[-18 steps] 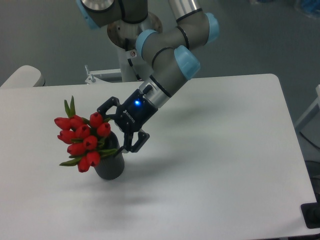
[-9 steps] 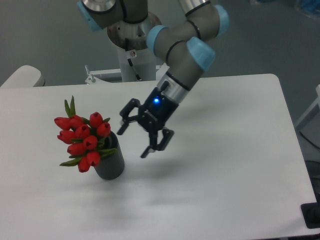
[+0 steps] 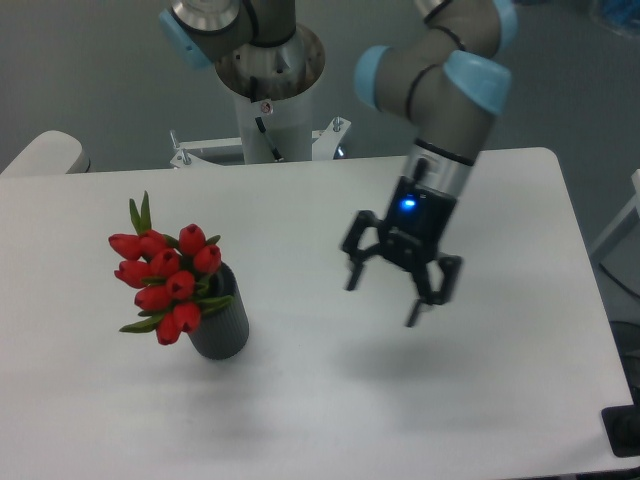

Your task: Insert the flowers into the vase

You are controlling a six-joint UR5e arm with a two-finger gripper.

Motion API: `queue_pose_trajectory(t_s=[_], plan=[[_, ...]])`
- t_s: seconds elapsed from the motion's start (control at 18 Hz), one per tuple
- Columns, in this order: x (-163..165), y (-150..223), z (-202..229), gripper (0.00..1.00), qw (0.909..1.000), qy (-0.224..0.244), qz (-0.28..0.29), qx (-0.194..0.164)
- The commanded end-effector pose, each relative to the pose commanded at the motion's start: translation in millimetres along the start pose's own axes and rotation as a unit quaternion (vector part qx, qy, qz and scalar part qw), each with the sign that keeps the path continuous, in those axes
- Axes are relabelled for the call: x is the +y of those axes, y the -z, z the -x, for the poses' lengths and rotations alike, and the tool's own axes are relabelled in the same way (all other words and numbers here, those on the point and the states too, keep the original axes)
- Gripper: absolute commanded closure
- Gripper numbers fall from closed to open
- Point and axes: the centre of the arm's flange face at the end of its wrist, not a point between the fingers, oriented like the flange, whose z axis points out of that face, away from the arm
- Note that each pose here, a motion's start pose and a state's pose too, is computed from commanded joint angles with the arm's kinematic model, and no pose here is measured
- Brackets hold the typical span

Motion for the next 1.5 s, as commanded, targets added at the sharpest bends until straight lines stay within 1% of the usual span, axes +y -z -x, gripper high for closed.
queue_pose_trajectory(t_s=[0.06,0.17,0.28,0.39,0.5,0.67,0.78,1.0,1.28,1.5], plan=[[11.3,5.9,11.7,0.00,0.9998,-0.011,0.014,-0.009],[27.5,16.9,33.6,0.00,0.9991,-0.013,0.036,-0.019],[32.3,19.2,49.0,0.00,0.9980,-0.021,0.057,-0.017],[35.3,25.1,61.9,0.00,0.9946,-0.031,0.099,-0.010],[28.1,31.0,74.4,0.00,0.9892,-0.049,0.138,0.000],[13.2,35.5,86.3,0.00,0.9816,-0.080,0.172,0.024],[12.2,41.2,92.7,0.00,0.9760,-0.097,0.192,0.034],[8.1,44.3,96.4,0.00,0.9677,-0.131,0.210,0.050],[3.0,40.0,93.7,0.00,0.9665,-0.135,0.211,0.054],[2.5,40.8,94.8,0.00,0.9662,-0.138,0.212,0.049]])
